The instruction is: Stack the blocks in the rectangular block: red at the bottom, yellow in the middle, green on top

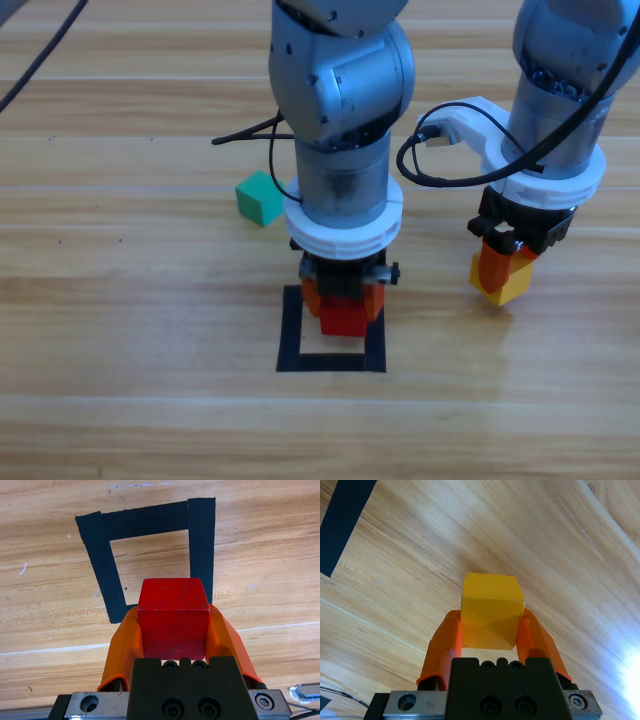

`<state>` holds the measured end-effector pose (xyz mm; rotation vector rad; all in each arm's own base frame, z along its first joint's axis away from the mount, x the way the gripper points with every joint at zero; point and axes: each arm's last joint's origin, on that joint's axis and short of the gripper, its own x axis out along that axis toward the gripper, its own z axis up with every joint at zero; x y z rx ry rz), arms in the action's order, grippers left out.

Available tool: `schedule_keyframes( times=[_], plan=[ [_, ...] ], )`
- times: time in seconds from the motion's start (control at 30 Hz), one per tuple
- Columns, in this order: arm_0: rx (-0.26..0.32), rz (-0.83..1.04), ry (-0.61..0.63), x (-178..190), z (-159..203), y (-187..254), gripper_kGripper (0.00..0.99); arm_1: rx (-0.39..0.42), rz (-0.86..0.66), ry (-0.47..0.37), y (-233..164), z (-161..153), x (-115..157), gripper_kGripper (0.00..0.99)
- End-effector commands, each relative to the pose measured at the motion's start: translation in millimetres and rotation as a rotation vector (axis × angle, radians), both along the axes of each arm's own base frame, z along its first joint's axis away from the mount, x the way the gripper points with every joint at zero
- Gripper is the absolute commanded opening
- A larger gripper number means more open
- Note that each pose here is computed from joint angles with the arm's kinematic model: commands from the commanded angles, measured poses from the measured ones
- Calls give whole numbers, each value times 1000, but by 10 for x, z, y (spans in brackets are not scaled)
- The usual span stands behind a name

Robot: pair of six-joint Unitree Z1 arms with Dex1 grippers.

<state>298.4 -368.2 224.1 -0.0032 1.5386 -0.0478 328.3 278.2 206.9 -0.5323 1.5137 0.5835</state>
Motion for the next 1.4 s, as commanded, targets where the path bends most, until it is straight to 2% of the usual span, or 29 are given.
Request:
schedule_keyframes(
  times=[0.03, 0.43, 0.93, 1.4],
  plan=[
    [67, -17, 36, -57, -318, -90, 0, 5, -29, 30, -158, 40, 11, 15],
    [89, -24, 45, -39, -382, -35, 0, 15, -25, 38, -151, 34, 10, 15],
    [91, -30, 50, 4, -568, -93, 0, 19, -22, 43, -145, 25, 13, 15],
    [82, -28, 37, 33, -486, -42, 0, 18, -16, 46, -145, 9, 22, 15]
  ],
)
